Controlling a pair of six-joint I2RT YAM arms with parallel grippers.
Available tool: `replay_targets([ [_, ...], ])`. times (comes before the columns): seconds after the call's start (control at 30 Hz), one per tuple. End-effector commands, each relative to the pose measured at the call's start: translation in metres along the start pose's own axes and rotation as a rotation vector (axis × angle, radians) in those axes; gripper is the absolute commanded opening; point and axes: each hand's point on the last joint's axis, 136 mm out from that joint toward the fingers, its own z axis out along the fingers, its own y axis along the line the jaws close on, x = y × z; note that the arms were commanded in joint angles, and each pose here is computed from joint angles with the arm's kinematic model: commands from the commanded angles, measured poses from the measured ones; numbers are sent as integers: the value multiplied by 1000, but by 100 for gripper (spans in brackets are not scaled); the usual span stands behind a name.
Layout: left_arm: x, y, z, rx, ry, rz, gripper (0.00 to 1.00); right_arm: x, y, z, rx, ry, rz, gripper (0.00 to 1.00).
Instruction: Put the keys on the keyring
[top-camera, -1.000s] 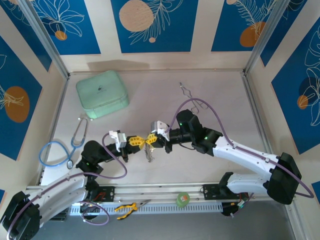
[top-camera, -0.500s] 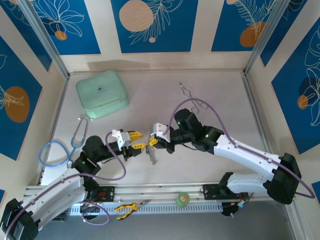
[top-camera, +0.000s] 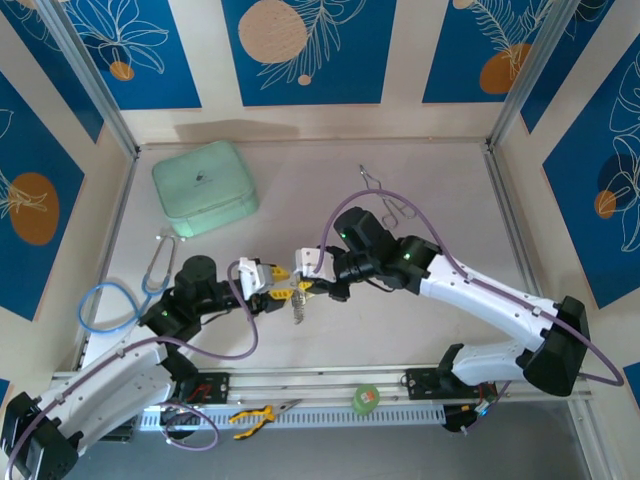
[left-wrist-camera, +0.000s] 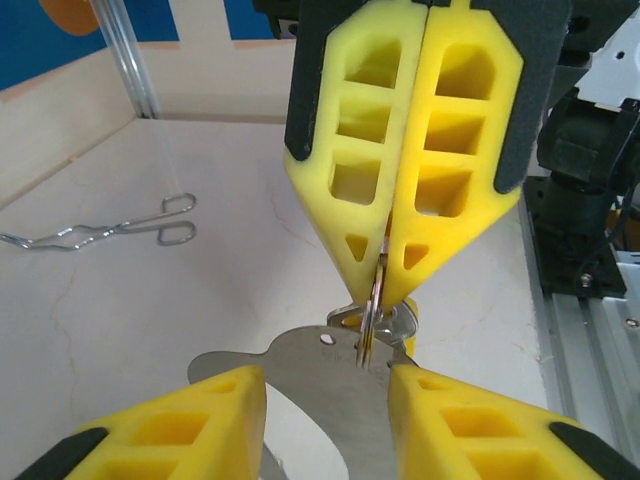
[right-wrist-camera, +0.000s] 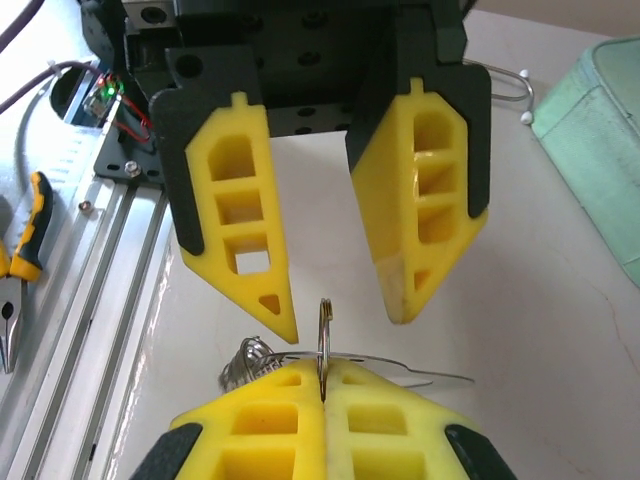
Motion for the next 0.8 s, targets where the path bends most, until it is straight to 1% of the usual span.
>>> replay_targets([
  [0.0,-15,-9,-1,57,-31,38,33,-8,6,-2,-31,18,-46,0],
  [0.13,-18,-12,-1,76,-39,36,24,-8,9,3,-50,82,-70,0],
  [0.2,-19,-13,-1,81,-40,35,21,-7,8,6,-52,115,-76,0],
  [0.3,-19,-14,-1,89,-42,37,13,-5,9,9,-54,147,-82,0],
  [0.37,-20,-16,-1,95,-47,40,2,-7,10,8,-60,144,-76,0],
  [0.43,-21,-16,-2,99,-53,43,0,-11,10,6,-59,108,-59,0],
  [0.47,-21,-17,-1,104,-58,39,0,-15,7,4,-45,69,-45,5],
  [0.53,-24,-18,-2,110,-82,35,0,-22,5,-4,-28,-27,-13,19],
  [0.6,-29,-20,-2,116,-122,31,0,-27,6,-11,-34,-128,20,27],
  [0.67,-33,-21,-2,121,-162,28,0,-29,8,-13,-39,-195,35,30],
  [0.77,-34,-22,-2,132,-185,22,0,-27,9,-11,-42,-213,60,30],
])
